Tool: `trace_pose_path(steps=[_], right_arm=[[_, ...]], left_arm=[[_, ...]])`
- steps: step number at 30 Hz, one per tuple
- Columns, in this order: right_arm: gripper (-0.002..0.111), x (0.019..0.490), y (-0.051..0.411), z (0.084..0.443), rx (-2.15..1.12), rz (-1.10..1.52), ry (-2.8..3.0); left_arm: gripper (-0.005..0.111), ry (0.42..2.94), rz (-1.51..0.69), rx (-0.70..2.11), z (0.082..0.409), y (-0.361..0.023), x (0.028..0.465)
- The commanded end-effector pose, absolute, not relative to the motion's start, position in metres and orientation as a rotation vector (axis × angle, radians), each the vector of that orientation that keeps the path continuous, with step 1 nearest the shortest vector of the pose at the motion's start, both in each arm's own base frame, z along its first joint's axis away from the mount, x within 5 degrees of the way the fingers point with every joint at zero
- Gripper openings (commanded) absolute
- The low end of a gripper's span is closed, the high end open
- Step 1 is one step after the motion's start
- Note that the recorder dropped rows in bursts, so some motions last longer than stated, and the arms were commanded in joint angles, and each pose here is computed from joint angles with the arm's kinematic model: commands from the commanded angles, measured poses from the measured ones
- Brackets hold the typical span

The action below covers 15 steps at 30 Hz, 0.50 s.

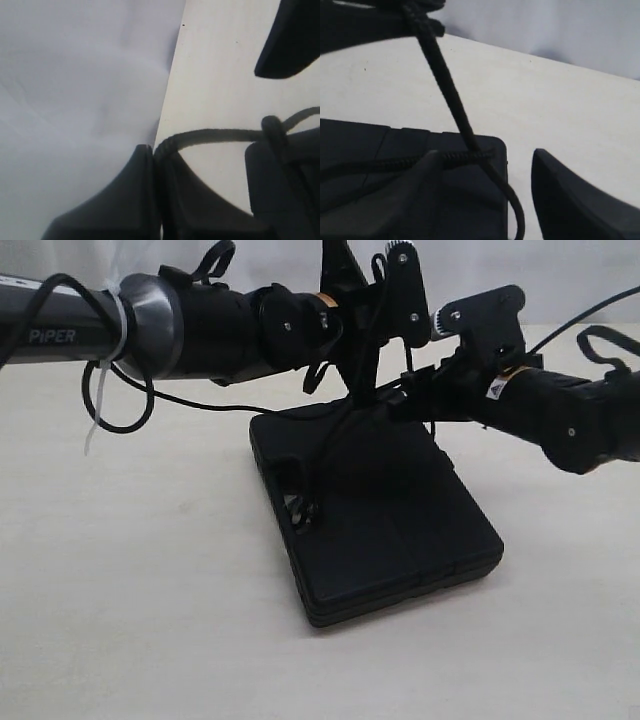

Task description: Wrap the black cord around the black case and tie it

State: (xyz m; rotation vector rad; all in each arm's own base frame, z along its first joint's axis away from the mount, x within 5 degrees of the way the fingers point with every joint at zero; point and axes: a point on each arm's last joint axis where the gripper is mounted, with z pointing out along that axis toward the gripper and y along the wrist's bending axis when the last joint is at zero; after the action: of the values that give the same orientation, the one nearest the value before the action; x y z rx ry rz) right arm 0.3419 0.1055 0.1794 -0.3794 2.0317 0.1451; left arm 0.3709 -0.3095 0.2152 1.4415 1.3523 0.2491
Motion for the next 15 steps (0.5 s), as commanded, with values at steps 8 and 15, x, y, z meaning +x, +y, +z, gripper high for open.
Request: trace_pose_path(steps=[8,15], right_arm=[[0.051,0.352,0.084,0.143,-0.391,0.075,2.169],[0.051,0.336,0.083,0.188,-0.409,0.086,2.093]], left_arm=[[0.0,1.355,0.244,1.424,0.219,-0.309,0.37],[0.0,1.355,0.242,1.426,0.219,-0.309,0.37]])
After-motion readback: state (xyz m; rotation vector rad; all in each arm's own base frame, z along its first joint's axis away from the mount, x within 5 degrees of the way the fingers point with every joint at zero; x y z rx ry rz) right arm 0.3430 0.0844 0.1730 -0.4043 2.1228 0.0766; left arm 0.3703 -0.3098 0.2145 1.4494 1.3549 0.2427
